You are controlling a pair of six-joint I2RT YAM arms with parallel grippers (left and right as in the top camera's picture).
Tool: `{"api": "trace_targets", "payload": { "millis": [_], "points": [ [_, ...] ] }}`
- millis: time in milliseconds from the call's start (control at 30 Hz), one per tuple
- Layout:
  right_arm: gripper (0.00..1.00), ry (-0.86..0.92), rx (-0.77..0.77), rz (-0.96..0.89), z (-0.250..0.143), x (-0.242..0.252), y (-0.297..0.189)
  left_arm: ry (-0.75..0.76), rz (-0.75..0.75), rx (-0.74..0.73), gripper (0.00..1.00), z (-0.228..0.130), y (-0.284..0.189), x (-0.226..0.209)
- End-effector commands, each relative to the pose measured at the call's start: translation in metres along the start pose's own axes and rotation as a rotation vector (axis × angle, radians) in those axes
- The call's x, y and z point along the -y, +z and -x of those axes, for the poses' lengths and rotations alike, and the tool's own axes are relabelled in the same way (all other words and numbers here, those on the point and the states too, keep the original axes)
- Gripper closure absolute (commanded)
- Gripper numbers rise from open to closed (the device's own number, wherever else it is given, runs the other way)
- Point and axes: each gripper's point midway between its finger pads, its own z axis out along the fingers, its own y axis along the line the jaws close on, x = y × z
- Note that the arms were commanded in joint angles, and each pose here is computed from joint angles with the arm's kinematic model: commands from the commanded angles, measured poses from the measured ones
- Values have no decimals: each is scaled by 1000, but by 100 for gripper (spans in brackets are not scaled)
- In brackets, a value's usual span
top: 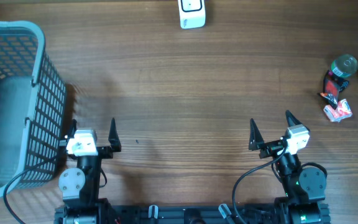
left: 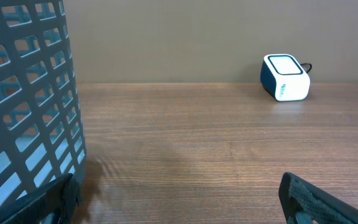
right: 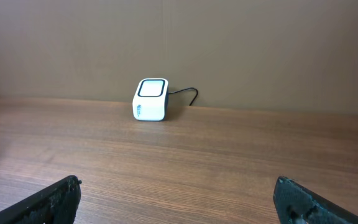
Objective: Scan the item barcode
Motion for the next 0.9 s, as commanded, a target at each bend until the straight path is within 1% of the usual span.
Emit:
{"api": "trace_targets", "payload": {
  "millis": [0, 867],
  "points": [
    [0, -11, 13, -18, 3, 3, -1, -9, 11, 5, 0, -1, 0, -1],
    [0, -11, 12, -18, 3, 3, 0, -9, 11, 4, 0, -1, 0, -1]
  ]
}}
